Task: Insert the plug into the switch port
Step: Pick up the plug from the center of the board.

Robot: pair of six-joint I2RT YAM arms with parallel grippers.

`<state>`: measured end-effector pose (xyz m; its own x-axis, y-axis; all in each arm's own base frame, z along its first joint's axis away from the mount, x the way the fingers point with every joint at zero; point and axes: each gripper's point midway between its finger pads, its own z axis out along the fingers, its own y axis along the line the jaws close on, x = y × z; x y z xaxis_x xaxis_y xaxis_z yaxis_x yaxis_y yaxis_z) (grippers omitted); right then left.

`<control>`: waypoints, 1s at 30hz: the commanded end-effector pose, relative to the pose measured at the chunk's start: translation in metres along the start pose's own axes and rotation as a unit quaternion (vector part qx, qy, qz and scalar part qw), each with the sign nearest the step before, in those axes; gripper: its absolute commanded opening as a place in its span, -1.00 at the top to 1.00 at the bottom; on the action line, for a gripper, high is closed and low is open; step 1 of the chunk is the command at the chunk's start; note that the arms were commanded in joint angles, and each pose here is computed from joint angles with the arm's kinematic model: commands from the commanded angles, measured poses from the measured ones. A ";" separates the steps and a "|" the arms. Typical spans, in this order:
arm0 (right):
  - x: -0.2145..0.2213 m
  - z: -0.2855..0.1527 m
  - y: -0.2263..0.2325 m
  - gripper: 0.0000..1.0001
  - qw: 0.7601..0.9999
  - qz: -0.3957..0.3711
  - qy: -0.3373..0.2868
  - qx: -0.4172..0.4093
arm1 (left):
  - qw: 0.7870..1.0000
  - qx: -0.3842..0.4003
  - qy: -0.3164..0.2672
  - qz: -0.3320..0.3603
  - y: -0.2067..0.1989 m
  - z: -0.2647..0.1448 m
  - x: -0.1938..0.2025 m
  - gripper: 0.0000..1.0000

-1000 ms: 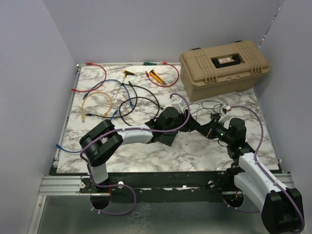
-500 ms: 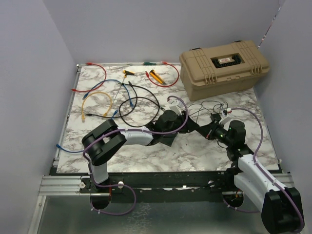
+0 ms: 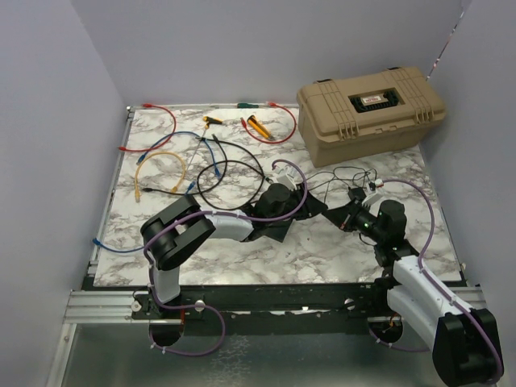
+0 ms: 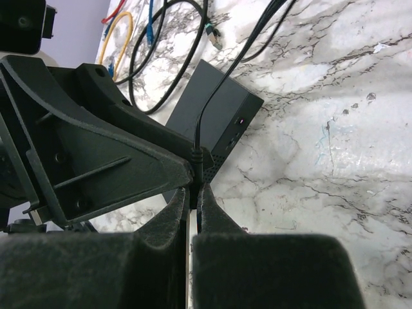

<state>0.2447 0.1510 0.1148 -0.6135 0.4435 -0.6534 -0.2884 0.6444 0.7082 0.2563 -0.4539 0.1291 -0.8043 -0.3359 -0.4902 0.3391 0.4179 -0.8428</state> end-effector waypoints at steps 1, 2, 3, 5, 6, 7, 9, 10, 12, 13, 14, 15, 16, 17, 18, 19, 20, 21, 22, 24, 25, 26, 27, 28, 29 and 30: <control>-0.004 0.001 0.012 0.99 0.999 -0.012 -0.009 -0.034 | 1.000 0.000 0.010 -0.003 0.006 0.003 0.007 0.39; -0.004 0.001 0.013 0.99 0.999 -0.012 -0.010 -0.035 | 1.000 -0.001 0.011 -0.003 0.007 0.003 0.008 0.42; -0.004 0.001 0.013 0.99 0.999 -0.011 -0.009 -0.035 | 1.000 0.000 0.013 -0.003 0.007 0.003 0.008 0.45; -0.004 0.001 0.013 0.99 0.999 -0.012 -0.008 -0.035 | 1.000 0.009 0.017 -0.002 0.003 0.004 0.010 0.54; -0.004 0.001 0.013 0.99 0.999 -0.013 -0.008 -0.035 | 1.000 0.014 0.018 0.001 0.001 0.003 0.010 0.59; -0.004 0.001 0.013 0.99 0.999 -0.012 -0.009 -0.035 | 1.000 0.018 0.018 0.004 -0.001 0.003 0.010 0.61; -0.004 0.001 0.012 0.99 0.999 -0.012 -0.009 -0.034 | 1.000 0.023 0.013 0.014 -0.003 0.000 0.007 0.85; -0.004 0.001 0.013 0.98 0.999 -0.013 -0.009 -0.035 | 0.999 0.025 0.009 0.021 -0.006 -0.001 0.005 1.00; -0.005 0.001 0.013 0.92 0.999 -0.014 -0.008 -0.033 | 0.998 0.036 0.008 0.042 -0.012 -0.003 0.001 1.00; -0.005 0.000 0.014 0.86 0.999 -0.016 -0.007 -0.034 | 0.998 0.043 0.011 0.054 -0.016 -0.004 0.000 1.00; -0.007 -0.001 0.015 0.78 0.999 -0.019 -0.008 -0.035 | 0.997 0.048 0.016 0.065 -0.019 -0.005 -0.001 1.00; -0.008 -0.001 0.016 0.70 0.999 -0.023 -0.008 -0.034 | 0.995 0.049 0.022 0.080 -0.020 -0.005 -0.001 1.00; -0.009 -0.003 0.018 0.64 0.999 -0.028 -0.009 -0.033 | 0.994 0.047 0.029 0.096 -0.020 -0.006 -0.002 1.00; -0.011 -0.004 0.019 0.57 0.999 -0.036 -0.009 -0.031 | 0.992 0.040 0.036 0.118 -0.019 -0.007 -0.004 1.00; -0.014 -0.006 0.020 0.47 0.998 -0.047 -0.011 -0.028 | 0.988 0.029 0.045 0.142 -0.016 -0.009 -0.004 1.00; -0.017 -0.007 0.020 0.33 0.998 -0.056 -0.013 -0.021 | 0.983 0.012 0.056 0.175 -0.012 -0.010 -0.006 1.00; -0.021 -0.010 0.021 0.26 0.997 -0.069 -0.017 -0.017 | 0.976 -0.002 0.061 0.209 -0.011 -0.013 -0.011 1.00; -0.025 -0.012 0.023 0.20 0.997 -0.080 -0.018 -0.014 | 0.967 -0.033 0.084 0.240 0.000 -0.019 -0.010 1.00; -0.028 -0.014 0.026 0.16 0.996 -0.091 -0.020 -0.013 | 0.956 -0.049 0.095 0.273 0.003 -0.023 -0.013 1.00; -0.036 -0.019 0.035 0.07 0.994 -0.109 -0.025 -0.019 | 0.936 -0.071 0.109 0.328 0.005 -0.032 -0.022 1.00; -0.038 -0.020 0.039 -0.01 0.993 -0.114 -0.025 -0.022 | 0.927 -0.078 0.114 0.349 0.006 -0.037 -0.026 1.00; -0.041 -0.022 0.044 -0.04 0.992 -0.118 -0.025 -0.027 | 0.920 -0.080 0.119 0.366 0.006 -0.040 -0.028 1.00; -0.044 -0.023 0.049 -0.05 0.992 -0.121 -0.026 -0.032 | 0.911 -0.080 0.128 0.383 0.006 -0.044 -0.029 1.00; -0.047 -0.024 0.052 -0.06 0.991 -0.123 -0.028 -0.034 | 0.905 -0.077 0.137 0.396 0.004 -0.047 -0.029 1.00; -0.050 -0.026 0.055 -0.06 0.991 -0.125 -0.030 -0.036 | 0.898 -0.074 0.145 0.409 0.002 -0.050 -0.030 1.00; -0.053 -0.027 0.059 -0.07 0.991 -0.128 -0.033 -0.038 | 0.891 -0.071 0.153 0.421 0.001 -0.053 -0.030 1.00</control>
<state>0.2455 0.1487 0.1914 -0.4583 0.3534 -0.8155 -0.4697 0.6827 0.5597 0.2627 -0.4271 0.1636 -0.5225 0.1460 -0.8400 0.7434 0.5606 -0.3650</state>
